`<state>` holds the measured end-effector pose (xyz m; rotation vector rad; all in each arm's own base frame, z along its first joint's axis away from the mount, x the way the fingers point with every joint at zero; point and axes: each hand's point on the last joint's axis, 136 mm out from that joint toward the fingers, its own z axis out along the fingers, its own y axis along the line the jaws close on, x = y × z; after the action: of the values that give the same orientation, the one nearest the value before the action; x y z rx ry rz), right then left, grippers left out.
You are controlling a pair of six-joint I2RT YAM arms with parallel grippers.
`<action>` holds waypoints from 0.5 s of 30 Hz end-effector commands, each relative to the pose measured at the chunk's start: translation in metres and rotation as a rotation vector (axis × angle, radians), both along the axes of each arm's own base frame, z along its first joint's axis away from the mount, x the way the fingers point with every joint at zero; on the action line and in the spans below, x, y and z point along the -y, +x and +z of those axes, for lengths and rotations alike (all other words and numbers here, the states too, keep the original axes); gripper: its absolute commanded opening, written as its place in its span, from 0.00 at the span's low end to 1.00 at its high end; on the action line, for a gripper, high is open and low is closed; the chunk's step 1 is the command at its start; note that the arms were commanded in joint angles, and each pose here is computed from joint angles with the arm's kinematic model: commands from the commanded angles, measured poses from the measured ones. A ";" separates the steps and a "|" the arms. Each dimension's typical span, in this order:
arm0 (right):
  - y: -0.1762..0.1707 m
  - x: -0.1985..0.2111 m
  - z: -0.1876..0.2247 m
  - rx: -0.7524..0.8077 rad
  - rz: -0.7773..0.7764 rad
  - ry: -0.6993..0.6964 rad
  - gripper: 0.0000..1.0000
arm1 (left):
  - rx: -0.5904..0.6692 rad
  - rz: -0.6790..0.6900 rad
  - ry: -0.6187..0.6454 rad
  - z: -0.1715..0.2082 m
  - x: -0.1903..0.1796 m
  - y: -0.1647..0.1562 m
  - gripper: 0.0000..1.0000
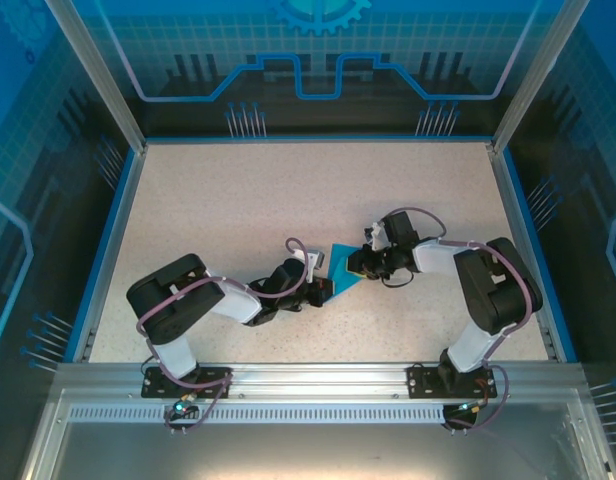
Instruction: Fold a paper plane with a square sheet of paper (pick it up from the middle)
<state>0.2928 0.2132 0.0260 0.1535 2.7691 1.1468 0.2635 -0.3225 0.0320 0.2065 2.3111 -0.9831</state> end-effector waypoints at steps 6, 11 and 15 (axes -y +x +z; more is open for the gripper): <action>-0.005 0.001 -0.017 -0.061 -0.029 -0.029 0.27 | -0.063 0.002 -0.021 -0.005 0.000 0.000 0.20; -0.007 0.002 -0.023 -0.083 -0.035 -0.037 0.31 | -0.084 0.010 -0.033 -0.003 0.001 0.003 0.25; -0.009 0.003 -0.027 -0.093 -0.038 -0.049 0.33 | -0.092 0.022 -0.029 -0.003 -0.001 0.006 0.30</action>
<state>0.2941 0.2123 0.0181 0.2311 2.7904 1.1426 0.2653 -0.3181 0.0284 0.1432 2.3605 -1.0176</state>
